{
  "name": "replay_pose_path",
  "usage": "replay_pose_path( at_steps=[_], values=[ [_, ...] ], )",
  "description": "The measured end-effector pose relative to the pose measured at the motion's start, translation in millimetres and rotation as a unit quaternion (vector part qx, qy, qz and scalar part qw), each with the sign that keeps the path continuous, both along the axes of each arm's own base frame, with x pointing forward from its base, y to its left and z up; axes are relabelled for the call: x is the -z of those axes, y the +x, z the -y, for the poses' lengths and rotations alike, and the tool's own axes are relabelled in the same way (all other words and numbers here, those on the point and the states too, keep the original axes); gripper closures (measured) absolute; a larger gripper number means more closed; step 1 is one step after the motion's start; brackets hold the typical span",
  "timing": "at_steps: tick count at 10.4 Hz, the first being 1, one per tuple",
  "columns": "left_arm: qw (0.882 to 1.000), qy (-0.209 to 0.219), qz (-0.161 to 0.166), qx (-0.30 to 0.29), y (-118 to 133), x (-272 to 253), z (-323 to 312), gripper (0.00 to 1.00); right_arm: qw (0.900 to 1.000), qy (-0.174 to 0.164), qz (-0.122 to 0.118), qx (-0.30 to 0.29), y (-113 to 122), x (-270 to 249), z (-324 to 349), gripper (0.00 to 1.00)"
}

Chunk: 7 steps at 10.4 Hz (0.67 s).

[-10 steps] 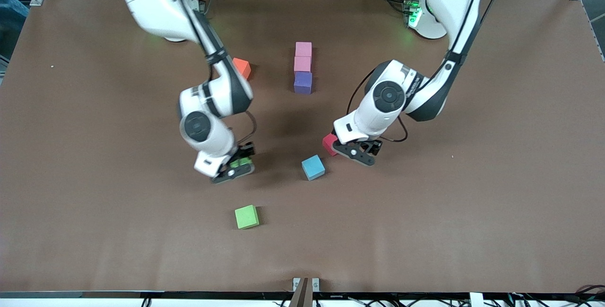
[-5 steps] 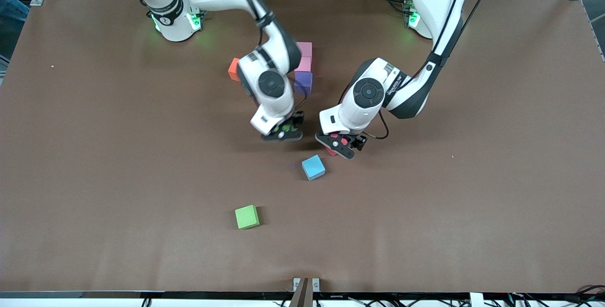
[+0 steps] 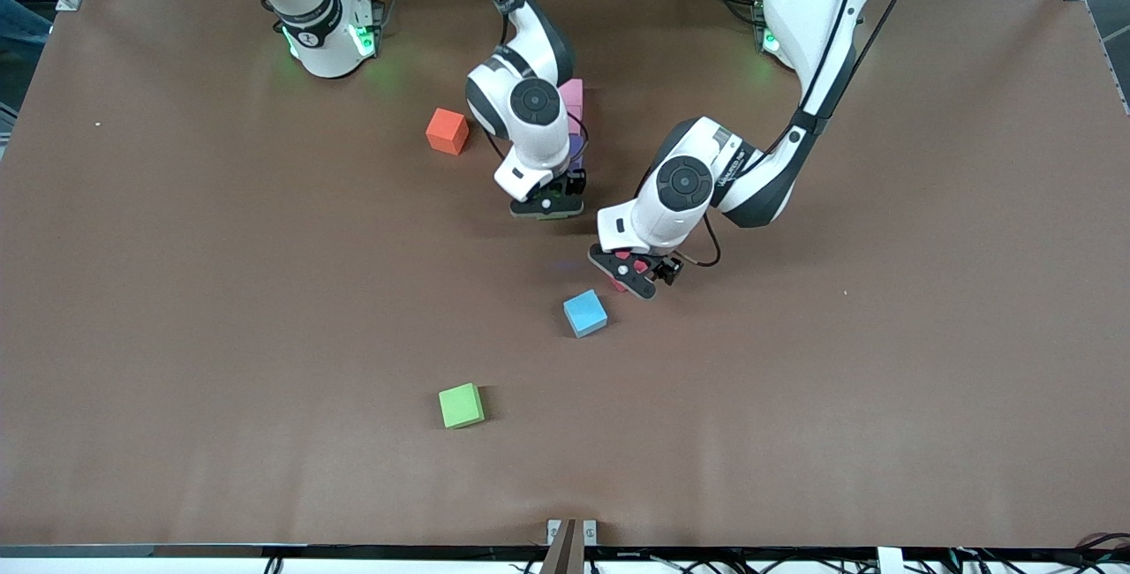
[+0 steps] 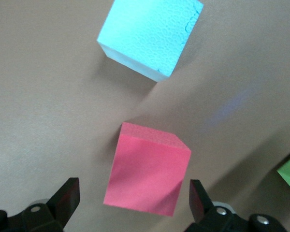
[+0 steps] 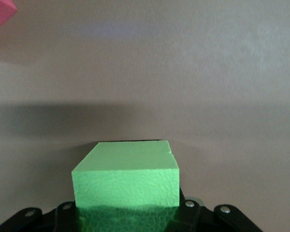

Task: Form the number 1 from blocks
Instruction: 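Grasp the red cube with the left gripper while the right gripper carries green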

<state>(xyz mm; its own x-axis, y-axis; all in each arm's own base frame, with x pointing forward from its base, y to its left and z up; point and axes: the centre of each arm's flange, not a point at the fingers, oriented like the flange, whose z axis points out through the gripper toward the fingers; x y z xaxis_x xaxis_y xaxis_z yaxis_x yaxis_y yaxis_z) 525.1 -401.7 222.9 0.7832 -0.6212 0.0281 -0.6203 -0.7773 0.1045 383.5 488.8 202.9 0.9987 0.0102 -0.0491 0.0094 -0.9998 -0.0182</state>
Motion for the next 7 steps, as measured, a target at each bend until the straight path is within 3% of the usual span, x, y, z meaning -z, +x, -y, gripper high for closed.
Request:
replay_pose_path(
  at_steps=[7],
  values=[
    [1.000,-0.004,0.002,0.001,-2.2,20.9,3.4,0.03,0.999,0.012,0.013,0.038,-11.0,-1.6,-7.0,0.37]
  ],
)
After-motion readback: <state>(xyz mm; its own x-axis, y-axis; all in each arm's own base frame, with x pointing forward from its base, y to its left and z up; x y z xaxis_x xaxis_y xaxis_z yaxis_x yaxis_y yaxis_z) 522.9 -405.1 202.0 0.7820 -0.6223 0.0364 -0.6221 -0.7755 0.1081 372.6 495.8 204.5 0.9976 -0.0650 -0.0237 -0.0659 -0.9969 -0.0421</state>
